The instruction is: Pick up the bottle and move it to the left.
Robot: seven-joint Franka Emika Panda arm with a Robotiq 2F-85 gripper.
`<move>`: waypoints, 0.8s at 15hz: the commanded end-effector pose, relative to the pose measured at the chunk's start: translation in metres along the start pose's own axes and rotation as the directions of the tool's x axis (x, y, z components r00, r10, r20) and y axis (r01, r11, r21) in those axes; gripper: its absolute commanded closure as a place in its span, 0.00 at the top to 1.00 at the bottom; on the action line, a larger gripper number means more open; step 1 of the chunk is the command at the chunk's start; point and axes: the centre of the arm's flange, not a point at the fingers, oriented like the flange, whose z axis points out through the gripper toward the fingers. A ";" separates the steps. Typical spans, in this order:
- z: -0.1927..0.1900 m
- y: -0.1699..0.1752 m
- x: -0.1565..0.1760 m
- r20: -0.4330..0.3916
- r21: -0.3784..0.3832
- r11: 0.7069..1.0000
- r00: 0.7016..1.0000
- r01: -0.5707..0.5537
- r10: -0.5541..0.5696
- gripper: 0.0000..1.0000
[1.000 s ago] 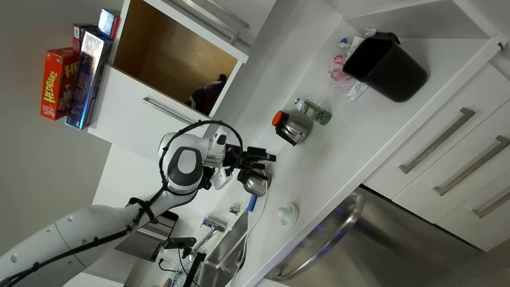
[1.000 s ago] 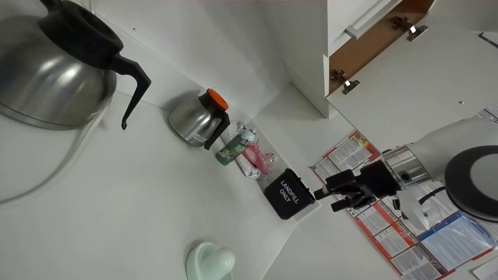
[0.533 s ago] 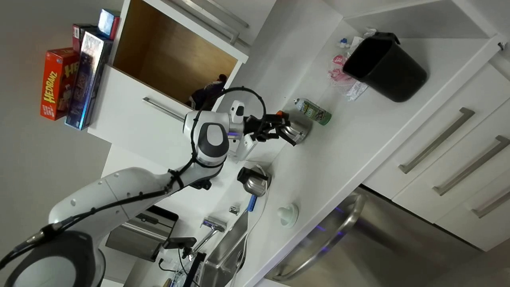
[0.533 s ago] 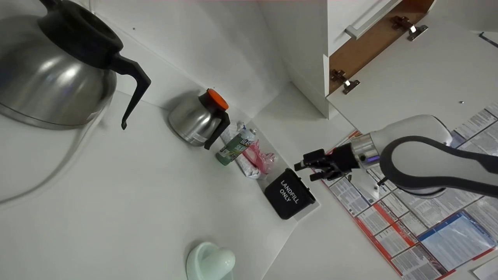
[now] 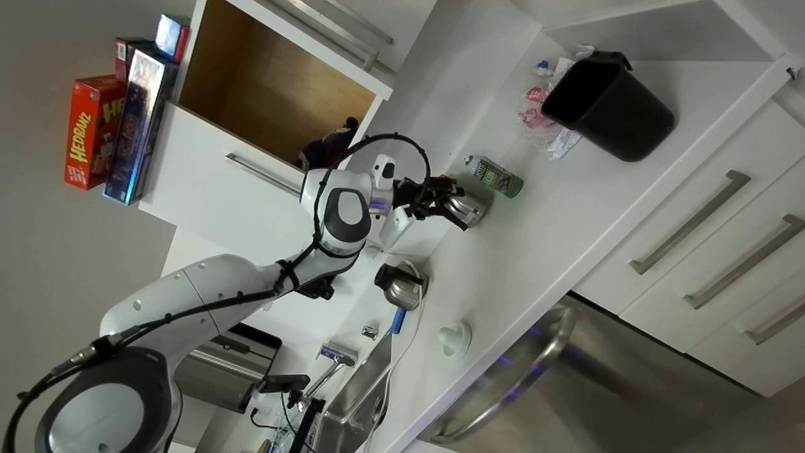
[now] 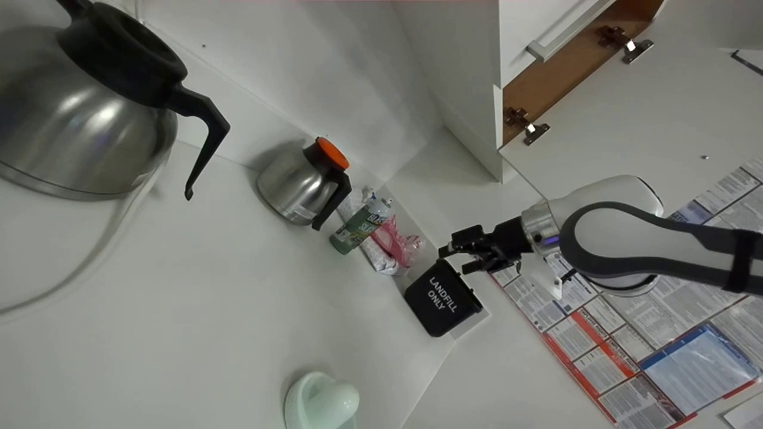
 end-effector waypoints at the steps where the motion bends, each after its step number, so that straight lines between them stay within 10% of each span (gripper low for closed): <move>1: 0.007 -0.002 0.007 -0.050 -0.016 1.000 0.999 -0.002 0.001 1.00; 12: 0.091 -0.015 0.070 -0.286 -0.008 0.978 0.937 0.206 -0.200 1.00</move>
